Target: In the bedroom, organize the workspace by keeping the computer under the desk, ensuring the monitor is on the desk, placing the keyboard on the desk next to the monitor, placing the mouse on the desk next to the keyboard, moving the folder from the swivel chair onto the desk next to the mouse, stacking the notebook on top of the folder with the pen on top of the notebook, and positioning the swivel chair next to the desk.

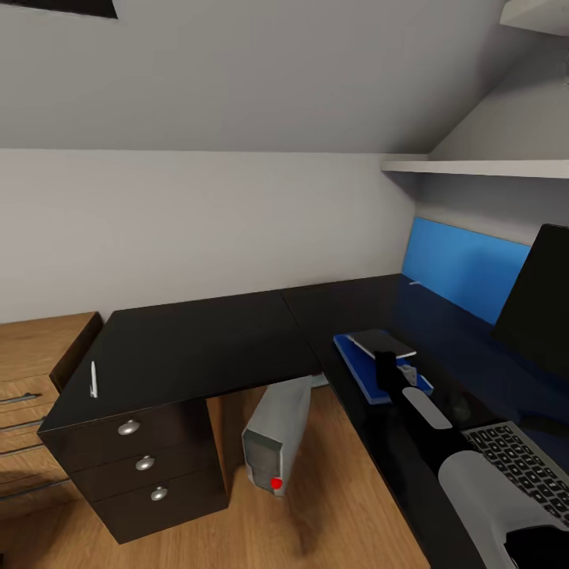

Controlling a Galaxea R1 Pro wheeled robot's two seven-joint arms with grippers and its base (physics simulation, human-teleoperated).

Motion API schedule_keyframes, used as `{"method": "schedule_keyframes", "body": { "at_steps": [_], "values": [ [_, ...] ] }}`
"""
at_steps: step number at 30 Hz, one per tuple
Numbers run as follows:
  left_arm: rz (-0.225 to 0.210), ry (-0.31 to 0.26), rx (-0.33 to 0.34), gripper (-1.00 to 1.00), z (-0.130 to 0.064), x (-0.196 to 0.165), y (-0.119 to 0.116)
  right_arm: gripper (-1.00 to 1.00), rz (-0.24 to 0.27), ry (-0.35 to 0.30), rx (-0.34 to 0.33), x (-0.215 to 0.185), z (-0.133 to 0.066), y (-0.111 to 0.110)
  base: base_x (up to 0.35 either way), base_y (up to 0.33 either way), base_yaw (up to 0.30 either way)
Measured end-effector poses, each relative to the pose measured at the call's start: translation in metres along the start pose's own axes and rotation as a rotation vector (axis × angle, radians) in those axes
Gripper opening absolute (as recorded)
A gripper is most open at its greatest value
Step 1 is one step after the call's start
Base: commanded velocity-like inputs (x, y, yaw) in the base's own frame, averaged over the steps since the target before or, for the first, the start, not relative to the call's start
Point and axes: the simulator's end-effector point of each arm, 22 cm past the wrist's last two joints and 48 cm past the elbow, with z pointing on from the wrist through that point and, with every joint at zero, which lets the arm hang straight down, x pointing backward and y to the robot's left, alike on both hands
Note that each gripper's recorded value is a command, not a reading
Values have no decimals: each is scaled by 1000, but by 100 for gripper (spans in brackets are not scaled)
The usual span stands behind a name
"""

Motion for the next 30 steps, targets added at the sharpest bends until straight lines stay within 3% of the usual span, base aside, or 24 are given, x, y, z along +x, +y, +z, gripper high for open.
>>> {"method": "schedule_keyframes", "body": {
  "at_steps": [30],
  "values": [
    [-3, -4, -1, 100, 0, -1, 0, -100, -3, -4, 3, -2, 0, -1, 30, -7, 0]
  ]
}}
